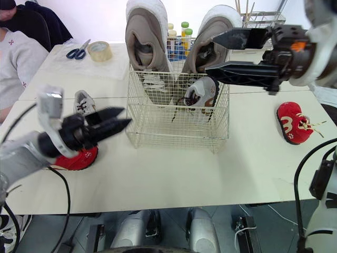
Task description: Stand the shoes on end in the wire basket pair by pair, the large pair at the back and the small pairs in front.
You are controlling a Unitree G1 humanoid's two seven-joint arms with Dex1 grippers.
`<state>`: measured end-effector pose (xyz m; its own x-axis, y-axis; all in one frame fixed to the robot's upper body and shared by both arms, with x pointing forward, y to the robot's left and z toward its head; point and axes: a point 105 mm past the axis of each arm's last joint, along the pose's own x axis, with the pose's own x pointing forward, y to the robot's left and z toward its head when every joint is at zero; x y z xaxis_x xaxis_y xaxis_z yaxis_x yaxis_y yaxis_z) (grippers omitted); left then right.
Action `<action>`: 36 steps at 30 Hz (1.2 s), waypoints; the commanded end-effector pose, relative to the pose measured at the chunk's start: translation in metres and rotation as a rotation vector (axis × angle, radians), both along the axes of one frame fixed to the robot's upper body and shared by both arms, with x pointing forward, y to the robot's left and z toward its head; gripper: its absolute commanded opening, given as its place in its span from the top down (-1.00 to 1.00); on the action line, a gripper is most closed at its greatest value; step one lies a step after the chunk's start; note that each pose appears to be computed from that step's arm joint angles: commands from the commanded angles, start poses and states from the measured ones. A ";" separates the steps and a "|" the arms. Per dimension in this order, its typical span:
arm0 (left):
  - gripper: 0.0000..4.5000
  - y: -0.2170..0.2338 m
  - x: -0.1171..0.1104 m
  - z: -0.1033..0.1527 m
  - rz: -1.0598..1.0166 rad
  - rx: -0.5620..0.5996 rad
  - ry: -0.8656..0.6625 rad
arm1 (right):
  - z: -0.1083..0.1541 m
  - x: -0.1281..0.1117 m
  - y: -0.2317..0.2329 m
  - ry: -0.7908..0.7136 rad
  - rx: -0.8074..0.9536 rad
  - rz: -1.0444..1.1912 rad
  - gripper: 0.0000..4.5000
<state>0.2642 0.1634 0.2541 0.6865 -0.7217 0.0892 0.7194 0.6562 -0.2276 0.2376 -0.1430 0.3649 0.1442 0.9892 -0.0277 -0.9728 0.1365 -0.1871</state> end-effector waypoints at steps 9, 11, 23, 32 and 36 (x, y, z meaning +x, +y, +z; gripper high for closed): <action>-0.50 0.189 0.042 -0.050 0.519 0.031 0.409 | -0.047 -0.023 0.052 0.006 -0.141 0.418 -0.95; -0.50 0.191 0.050 -0.055 0.483 0.022 0.453 | -0.052 -0.021 0.054 -0.022 -0.176 0.427 -0.95; -0.50 0.176 0.103 -0.079 0.389 0.101 0.540 | -0.077 -0.016 0.045 -0.089 -0.337 0.302 -0.95; 0.26 0.160 0.128 -0.090 0.418 0.160 0.507 | -0.077 -0.014 0.037 -0.079 -0.323 0.198 -1.00; 0.96 0.159 0.133 -0.083 0.426 0.137 0.480 | -0.077 -0.011 0.037 -0.080 -0.318 0.184 -1.00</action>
